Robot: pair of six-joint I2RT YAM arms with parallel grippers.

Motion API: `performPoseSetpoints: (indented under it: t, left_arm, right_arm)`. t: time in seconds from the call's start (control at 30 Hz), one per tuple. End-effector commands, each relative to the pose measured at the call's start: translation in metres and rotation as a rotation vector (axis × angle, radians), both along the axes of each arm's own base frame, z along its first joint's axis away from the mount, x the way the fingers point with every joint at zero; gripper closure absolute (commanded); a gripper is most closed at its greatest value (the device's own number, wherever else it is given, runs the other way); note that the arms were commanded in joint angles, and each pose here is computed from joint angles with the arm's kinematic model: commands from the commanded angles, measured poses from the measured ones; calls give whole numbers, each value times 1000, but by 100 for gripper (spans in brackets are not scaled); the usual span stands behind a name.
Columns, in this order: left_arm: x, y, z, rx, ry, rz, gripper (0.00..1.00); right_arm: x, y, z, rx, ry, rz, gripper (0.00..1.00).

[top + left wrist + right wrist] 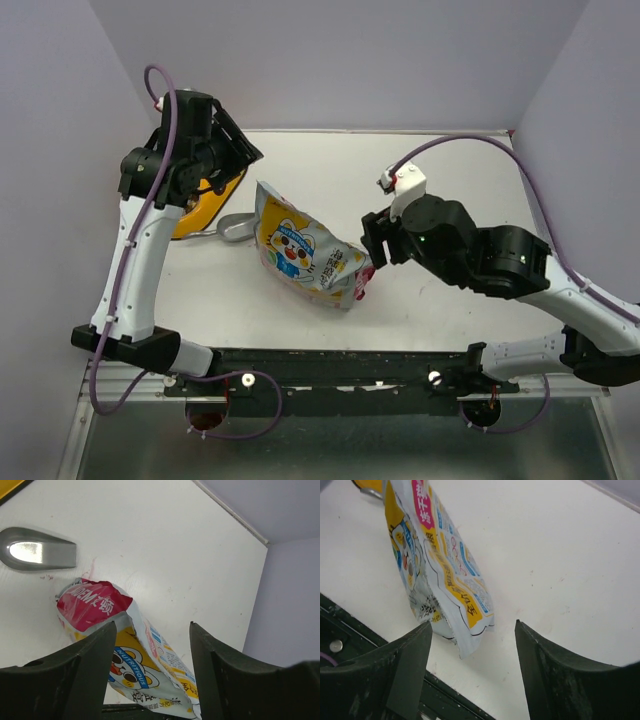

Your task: Serve the pet food

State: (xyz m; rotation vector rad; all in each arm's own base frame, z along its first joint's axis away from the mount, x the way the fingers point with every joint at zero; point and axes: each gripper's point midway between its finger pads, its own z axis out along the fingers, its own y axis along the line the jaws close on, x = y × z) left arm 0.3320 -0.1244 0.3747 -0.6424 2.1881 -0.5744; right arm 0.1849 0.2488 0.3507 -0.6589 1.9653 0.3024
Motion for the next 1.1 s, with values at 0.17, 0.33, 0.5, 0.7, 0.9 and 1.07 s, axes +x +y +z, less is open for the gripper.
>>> performPoseSetpoints:
  t: [0.17, 0.33, 0.5, 0.7, 0.9, 1.07]
  left_arm:
    - [-43, 15, 89, -19, -360, -44, 17]
    - [-63, 29, 99, 12, -485, -28, 6]
    - [-87, 47, 103, 40, -569, 15, 2]
    - [-103, 60, 107, 63, -615, 51, 1]
    - [-113, 65, 108, 63, -656, 62, 1]
    - [-115, 64, 109, 65, -651, 51, 2]
  right_arm:
    - [33, -78, 70, 262, -171, -542, 4]
    - [33, -112, 74, 258, -216, -692, 0]
    - [30, -119, 73, 281, -209, -706, 0]
    - [29, -119, 74, 335, -200, -709, 0]
    - [26, -122, 74, 381, -184, -706, 0]
    - [20, -130, 65, 417, -155, -703, 0]
